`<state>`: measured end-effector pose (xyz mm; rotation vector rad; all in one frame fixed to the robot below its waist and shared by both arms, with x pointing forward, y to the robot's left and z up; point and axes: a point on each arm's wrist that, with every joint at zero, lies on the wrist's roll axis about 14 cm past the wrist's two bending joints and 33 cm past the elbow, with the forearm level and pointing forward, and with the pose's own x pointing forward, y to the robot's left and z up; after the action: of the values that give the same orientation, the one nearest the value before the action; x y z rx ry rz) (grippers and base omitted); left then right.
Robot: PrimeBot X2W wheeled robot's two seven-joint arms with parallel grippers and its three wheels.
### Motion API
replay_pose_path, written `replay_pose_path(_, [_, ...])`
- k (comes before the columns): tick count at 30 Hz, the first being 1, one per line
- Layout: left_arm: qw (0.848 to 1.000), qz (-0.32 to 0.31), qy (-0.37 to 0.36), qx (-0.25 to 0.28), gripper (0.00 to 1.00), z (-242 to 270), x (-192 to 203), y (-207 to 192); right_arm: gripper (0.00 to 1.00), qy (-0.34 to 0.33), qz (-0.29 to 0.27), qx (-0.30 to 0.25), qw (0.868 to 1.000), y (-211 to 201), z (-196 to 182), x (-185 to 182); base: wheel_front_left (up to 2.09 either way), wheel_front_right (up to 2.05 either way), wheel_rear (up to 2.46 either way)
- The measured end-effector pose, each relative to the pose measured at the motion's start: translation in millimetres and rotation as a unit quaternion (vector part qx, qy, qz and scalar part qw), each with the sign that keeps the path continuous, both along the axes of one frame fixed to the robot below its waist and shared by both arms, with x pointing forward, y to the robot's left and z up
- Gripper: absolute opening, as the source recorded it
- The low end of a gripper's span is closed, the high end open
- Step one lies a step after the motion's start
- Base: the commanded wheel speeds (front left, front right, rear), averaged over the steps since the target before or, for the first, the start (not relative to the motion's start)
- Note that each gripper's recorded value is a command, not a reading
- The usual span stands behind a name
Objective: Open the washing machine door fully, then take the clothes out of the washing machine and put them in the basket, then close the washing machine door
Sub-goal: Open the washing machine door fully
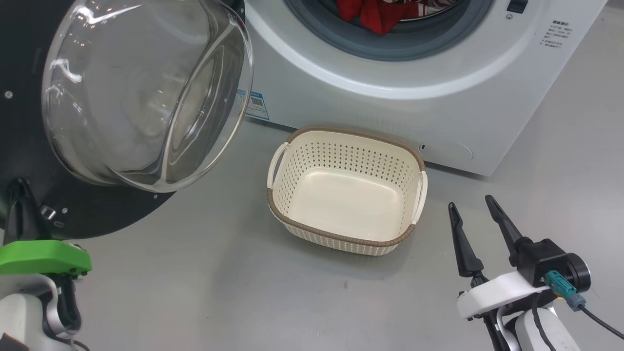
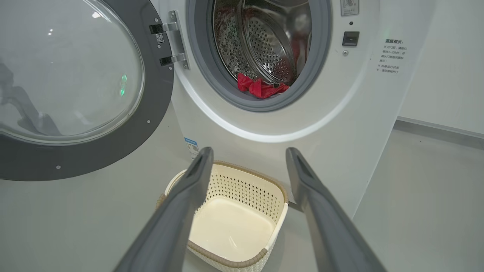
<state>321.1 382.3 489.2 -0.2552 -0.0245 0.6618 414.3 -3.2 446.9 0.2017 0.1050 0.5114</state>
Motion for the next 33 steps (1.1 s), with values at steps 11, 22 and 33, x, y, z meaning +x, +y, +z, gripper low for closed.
replay_pose_path(11, [1.0,0.002,0.01,0.003,0.0,-5,1,0,1.0,-0.005,-0.002,0.0,1.0,-1,3,2,0.0,0.0,0.0])
replay_pose_path(22, [0.999,-0.027,-0.008,0.016,0.0,5,3,-24,1.0,-0.017,-0.002,-0.003,1.0,-4,13,-2,0.0,0.0,0.0])
replay_pose_path(33, [0.998,-0.059,-0.009,-0.003,0.95,-7,-15,-61,1.0,-0.029,-0.011,0.001,1.0,-11,27,-14,0.0,0.0,0.0])
